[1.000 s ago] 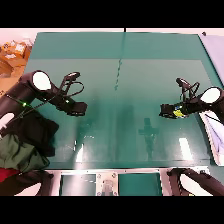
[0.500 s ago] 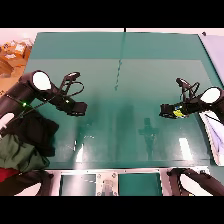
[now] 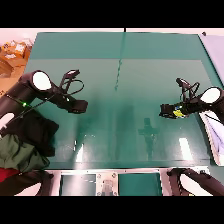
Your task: Fold the shirts.
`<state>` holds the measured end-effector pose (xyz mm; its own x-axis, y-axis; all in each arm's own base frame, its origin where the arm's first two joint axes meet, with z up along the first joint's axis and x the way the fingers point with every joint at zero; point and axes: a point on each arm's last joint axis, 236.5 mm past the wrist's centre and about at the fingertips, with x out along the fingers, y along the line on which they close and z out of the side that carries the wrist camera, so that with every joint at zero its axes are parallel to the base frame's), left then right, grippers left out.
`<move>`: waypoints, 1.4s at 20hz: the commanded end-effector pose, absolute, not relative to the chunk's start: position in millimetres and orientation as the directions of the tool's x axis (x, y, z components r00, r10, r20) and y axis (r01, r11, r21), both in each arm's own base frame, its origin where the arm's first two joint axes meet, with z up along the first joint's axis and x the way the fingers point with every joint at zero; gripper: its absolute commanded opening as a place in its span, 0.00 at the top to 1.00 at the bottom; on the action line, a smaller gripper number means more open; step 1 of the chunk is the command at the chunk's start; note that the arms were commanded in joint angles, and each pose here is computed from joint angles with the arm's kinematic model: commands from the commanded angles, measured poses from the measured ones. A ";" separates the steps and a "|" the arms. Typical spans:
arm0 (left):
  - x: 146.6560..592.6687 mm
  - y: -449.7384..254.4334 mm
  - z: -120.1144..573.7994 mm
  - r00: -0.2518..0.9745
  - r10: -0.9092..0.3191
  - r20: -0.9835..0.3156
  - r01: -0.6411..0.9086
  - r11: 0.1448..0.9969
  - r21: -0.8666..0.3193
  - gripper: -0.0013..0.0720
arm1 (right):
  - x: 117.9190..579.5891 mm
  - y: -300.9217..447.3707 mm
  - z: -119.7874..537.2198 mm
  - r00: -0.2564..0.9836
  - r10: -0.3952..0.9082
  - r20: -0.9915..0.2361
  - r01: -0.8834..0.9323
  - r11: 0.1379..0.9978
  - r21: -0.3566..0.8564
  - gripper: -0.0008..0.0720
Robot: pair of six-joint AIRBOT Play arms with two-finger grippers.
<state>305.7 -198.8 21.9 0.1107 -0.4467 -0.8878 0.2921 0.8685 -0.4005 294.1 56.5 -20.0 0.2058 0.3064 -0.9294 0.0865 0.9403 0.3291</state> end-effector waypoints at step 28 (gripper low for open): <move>219.9 79.3 -78.7 -0.205 0.183 -0.961 -0.231 0.946 0.230 0.94 | 311.5 53.6 -16.6 0.280 0.293 -0.914 0.088 0.941 0.328 0.97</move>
<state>217.2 79.3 -82.0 -0.2089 0.2058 -0.9560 -0.2430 0.9360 0.2546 311.4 53.4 -16.8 0.2794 0.2924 -0.9146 0.0874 0.9408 0.3274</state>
